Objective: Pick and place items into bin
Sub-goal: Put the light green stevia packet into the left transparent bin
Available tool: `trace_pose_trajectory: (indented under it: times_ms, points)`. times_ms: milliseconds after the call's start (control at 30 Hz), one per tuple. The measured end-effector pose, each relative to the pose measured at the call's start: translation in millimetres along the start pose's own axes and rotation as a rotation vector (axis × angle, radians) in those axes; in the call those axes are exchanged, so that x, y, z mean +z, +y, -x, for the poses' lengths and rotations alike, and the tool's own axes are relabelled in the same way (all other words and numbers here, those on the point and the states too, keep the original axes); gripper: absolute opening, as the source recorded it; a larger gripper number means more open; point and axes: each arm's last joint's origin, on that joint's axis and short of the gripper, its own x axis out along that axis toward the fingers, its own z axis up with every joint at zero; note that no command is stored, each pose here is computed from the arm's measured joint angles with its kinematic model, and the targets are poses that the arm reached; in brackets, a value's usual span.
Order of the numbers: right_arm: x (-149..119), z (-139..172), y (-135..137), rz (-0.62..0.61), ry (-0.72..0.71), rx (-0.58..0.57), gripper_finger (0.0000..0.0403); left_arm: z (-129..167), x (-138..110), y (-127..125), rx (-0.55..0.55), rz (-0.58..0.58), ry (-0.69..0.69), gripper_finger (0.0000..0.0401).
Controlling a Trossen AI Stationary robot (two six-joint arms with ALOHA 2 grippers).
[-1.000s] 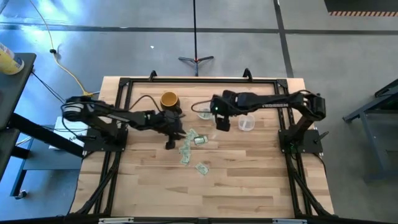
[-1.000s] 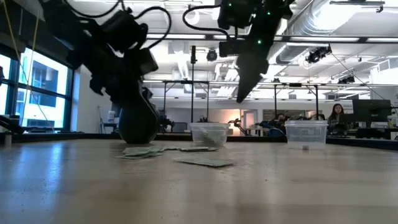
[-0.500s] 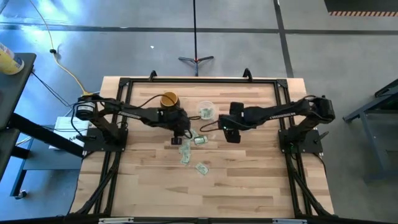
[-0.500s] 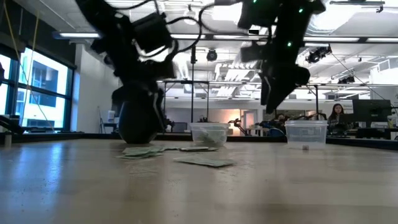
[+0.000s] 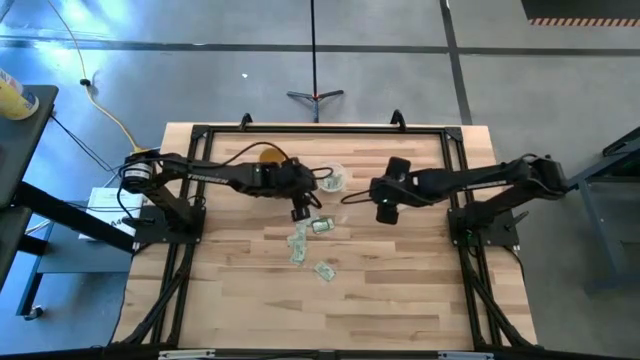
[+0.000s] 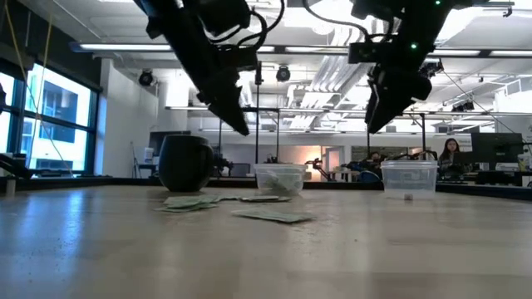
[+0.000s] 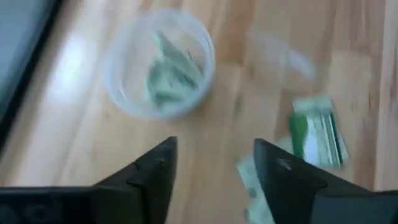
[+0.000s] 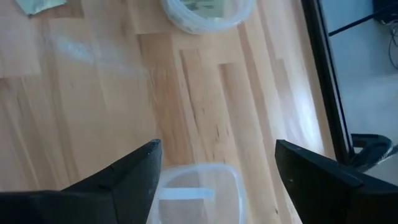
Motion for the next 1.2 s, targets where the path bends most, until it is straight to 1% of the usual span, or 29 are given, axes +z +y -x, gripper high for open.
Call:
trace_pose_trajectory:
  times_ms: [33, 100, 167, 267, 367, 467, 533, 633, 767, 867, 933, 1000, 1100, 1200]
  points:
    - [-2.7, 0.4, -1.6, -0.003, -0.006, 0.000, 0.0303, -0.5, -2.9, -0.9, -0.019, -0.004, 0.027, 0.0261]
    - [-8.5, -0.1, -4.3, -0.004, -0.013, 0.010, 0.0303, -3.1, -7.4, -4.2, -0.115, -0.014, 0.067, 0.0284]
    - [-13.1, -1.8, -5.9, -0.005, -0.015, 0.028, 0.0303, -6.5, -15.2, -7.3, -0.185, -0.047, 0.087, 0.0295]
    - [-17.4, -6.8, -5.7, -0.006, -0.017, 0.054, 0.0303, -17.9, -27.8, -12.7, -0.264, -0.140, 0.072, 0.0289]
    - [-19.0, -10.0, -4.4, -0.011, -0.023, 0.085, 0.0303, -29.0, -40.2, -17.6, -0.348, -0.192, 0.103, 0.0266]
    - [-19.6, -10.9, -3.8, -0.016, -0.024, 0.083, 0.0303, -38.1, -46.2, -20.0, -0.352, -0.242, 0.131, 0.0240]
    - [-18.8, -10.8, -3.9, -0.023, -0.032, 0.084, 0.0303, -45.5, -47.1, -20.8, -0.335, -0.245, 0.131, 0.0225]
    - [-17.9, -10.7, -4.0, -0.029, -0.040, 0.082, 0.0303, -55.2, -52.3, -16.3, -0.328, -0.230, 0.170, 0.0208]
    - [-17.6, -10.6, -3.9, -0.061, -0.040, 0.085, 0.0303, -61.7, -55.0, -15.6, -0.345, -0.223, 0.190, 0.0195]
    - [-17.6, -10.7, -3.9, -0.087, -0.039, 0.086, 0.0303, -62.0, -55.2, -15.1, -0.351, -0.220, 0.189, 0.0193]
    - [-17.5, -10.6, -3.9, -0.090, -0.039, 0.087, 0.0303, -62.1, -55.3, -15.1, -0.354, -0.221, 0.189, 0.0191]
    - [-17.5, -10.7, -4.0, -0.090, -0.039, 0.086, 0.0303, -62.1, -55.6, -15.0, -0.351, -0.221, 0.192, 0.0180]
    - [-17.5, -10.7, -4.0, -0.090, -0.039, 0.085, 0.0303, -62.1, -55.8, -15.0, -0.341, -0.221, 0.197, 0.0145]
    - [-17.5, -10.7, -4.0, -0.102, -0.039, 0.084, 0.0303, -58.6, -53.6, -13.3, -0.312, -0.219, 0.222, 0.0090]
